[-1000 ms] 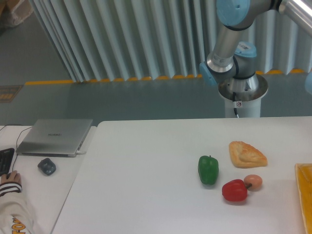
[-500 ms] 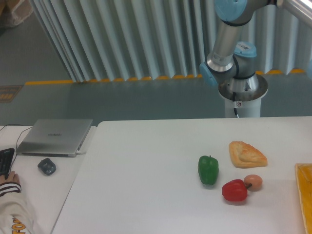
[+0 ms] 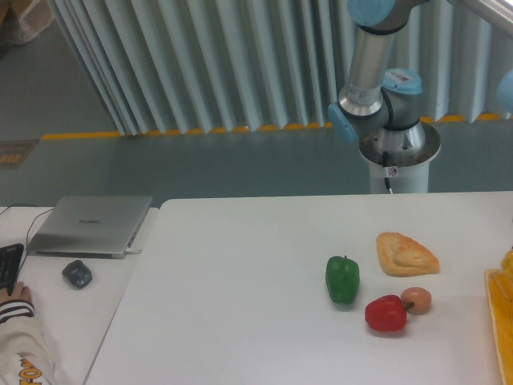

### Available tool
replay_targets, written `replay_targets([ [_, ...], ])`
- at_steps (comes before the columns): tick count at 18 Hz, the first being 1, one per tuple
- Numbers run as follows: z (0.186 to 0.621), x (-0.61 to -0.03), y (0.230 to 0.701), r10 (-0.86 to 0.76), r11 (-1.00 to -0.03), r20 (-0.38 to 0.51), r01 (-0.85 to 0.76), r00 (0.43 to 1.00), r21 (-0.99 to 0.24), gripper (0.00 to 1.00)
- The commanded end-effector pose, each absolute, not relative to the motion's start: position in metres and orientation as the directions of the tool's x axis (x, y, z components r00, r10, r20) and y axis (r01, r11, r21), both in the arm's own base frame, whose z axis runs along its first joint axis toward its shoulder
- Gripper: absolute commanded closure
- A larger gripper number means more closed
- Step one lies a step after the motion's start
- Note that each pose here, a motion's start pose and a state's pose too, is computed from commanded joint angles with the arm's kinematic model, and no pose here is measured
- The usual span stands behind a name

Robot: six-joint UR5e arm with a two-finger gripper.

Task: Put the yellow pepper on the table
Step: 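Carry the held yellow bell pepper over the table beside the bread roll, then lower the yellow pepper onto the table beside the green pepper and open the gripper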

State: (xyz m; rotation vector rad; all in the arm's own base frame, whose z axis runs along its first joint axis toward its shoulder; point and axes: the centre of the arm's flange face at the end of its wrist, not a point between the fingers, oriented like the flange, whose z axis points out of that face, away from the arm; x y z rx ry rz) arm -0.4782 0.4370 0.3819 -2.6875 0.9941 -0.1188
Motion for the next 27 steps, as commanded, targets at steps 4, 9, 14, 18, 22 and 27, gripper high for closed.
replay_targets([
  [4, 0.39, -0.435, 0.476, -0.605, -0.766, 0.011, -0.579, 0.796, -0.28, 0.76],
  [9, 0.382, -0.405, 0.49, -0.583, -0.79, 0.054, -0.549, 0.811, -0.272, 0.76],
  [14, 0.376, -0.369, 0.503, -0.588, -0.795, 0.091, -0.554, 0.804, -0.248, 0.76],
  [18, 0.349, -0.332, 0.515, -0.646, -0.763, 0.134, -0.634, 0.751, -0.124, 0.76],
  [22, 0.348, -0.303, 0.529, -0.653, -0.758, 0.159, -0.641, 0.741, -0.121, 0.76],
  [27, 0.344, -0.29, 0.538, -0.638, -0.77, 0.165, -0.629, 0.752, -0.109, 0.73],
])
